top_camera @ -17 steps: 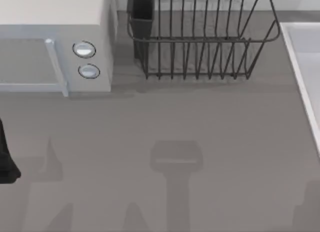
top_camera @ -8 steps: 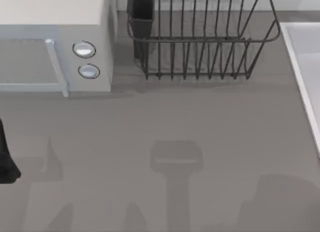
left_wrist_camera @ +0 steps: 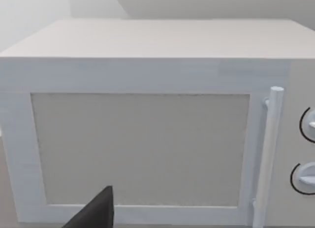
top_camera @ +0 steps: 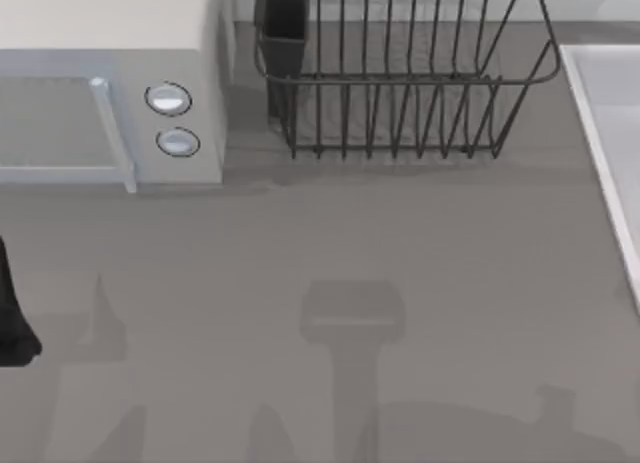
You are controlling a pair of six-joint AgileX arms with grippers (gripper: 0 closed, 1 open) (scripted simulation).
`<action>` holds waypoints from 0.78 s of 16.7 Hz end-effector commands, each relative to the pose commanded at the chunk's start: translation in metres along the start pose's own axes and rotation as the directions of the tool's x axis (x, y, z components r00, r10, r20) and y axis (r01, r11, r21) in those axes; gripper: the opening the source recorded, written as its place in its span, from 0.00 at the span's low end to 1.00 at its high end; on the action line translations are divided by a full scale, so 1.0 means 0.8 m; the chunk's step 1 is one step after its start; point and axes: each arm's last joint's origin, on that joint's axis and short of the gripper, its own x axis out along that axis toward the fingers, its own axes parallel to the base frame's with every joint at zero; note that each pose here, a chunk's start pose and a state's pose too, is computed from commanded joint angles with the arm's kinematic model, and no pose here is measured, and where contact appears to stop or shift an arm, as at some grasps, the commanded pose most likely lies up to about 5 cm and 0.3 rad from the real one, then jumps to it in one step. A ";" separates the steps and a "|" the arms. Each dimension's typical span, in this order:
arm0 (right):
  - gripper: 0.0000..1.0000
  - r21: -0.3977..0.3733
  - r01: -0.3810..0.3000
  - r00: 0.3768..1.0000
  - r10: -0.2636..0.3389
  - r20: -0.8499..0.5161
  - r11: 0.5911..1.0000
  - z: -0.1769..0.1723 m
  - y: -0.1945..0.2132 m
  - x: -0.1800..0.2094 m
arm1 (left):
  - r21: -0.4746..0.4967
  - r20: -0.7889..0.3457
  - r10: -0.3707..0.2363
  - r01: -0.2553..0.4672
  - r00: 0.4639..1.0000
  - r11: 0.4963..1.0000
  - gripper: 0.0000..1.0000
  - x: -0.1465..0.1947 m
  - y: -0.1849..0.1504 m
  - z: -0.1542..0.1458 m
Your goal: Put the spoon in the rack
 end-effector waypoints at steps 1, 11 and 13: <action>0.00 0.000 0.000 1.000 0.000 0.000 1.000 0.000 0.000 0.000 | 0.000 0.000 0.000 0.000 1.000 1.000 1.00 0.000 0.000 0.000; 0.00 0.012 0.233 0.965 -0.230 -0.124 0.972 0.049 -0.031 -0.012 | 0.000 0.000 0.000 0.000 1.000 1.000 1.00 0.000 0.000 0.000; 0.00 0.037 0.377 0.917 -0.367 -0.157 0.925 0.085 -0.045 -0.017 | 0.000 0.000 0.000 0.000 1.000 1.000 1.00 0.000 0.000 0.000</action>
